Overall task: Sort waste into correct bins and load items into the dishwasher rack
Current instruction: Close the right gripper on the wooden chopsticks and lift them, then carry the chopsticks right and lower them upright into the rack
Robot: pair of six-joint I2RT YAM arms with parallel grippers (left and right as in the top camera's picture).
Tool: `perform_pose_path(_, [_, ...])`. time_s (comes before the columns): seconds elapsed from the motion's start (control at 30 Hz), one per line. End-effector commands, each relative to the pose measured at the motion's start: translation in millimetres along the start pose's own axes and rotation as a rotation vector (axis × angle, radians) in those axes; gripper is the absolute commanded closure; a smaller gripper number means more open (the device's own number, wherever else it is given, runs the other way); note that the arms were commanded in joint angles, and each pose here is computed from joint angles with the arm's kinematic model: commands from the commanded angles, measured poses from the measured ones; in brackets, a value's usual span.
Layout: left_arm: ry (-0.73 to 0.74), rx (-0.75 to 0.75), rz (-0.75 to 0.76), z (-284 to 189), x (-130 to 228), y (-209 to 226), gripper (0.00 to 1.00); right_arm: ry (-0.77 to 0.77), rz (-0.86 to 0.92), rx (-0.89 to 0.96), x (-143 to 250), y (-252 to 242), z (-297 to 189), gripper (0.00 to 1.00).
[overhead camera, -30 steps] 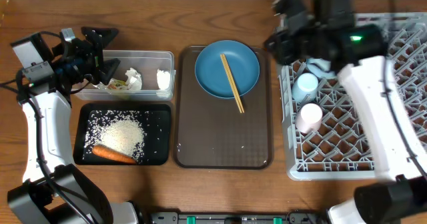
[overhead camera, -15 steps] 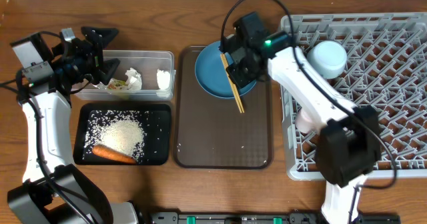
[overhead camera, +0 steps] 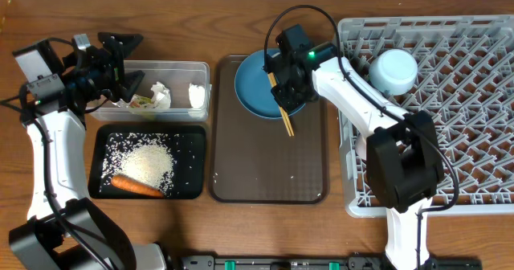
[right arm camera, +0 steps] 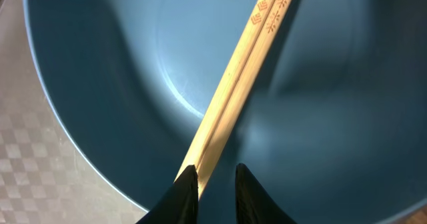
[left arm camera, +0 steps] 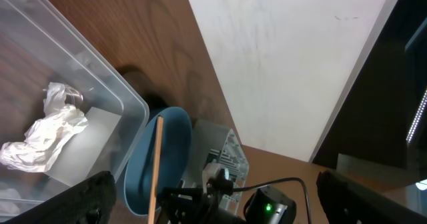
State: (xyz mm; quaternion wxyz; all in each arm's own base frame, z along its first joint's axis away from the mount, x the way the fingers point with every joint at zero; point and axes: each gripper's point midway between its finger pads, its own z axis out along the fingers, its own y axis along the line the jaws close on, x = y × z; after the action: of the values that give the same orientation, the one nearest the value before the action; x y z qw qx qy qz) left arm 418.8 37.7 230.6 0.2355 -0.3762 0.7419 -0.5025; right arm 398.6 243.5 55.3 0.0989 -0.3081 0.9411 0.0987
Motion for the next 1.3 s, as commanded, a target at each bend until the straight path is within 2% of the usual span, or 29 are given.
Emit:
perform_pose_path(0.0, [0.008,0.003,-0.006,0,1,1,0.02,0.017,-0.007,0.002,4,1,4,0.81])
perform_pose_path(0.43, [0.008,0.003,-0.005,0,1,1,0.02,0.042,-0.018,-0.002,15,4,16,0.80])
perform_pose_path(0.53, [0.008,0.003,-0.006,0,1,1,0.02,0.038,-0.019,-0.002,14,4,15,0.85])
perform_pose_path(0.67, [0.008,0.003,-0.006,0,1,1,0.02,0.010,-0.022,0.002,7,3,15,0.98])
perform_pose_path(0.87, [0.008,0.003,-0.006,0,1,1,0.02,-0.028,-0.027,0.007,-5,2,6,0.99])
perform_pose_path(1.03, [0.008,0.003,-0.005,0,1,1,0.02,-0.073,-0.021,0.016,-16,0,-21,0.99])
perform_pose_path(1.27, [0.008,0.003,-0.005,0,1,1,0.02,-0.163,0.081,0.096,-13,-27,-99,0.99])
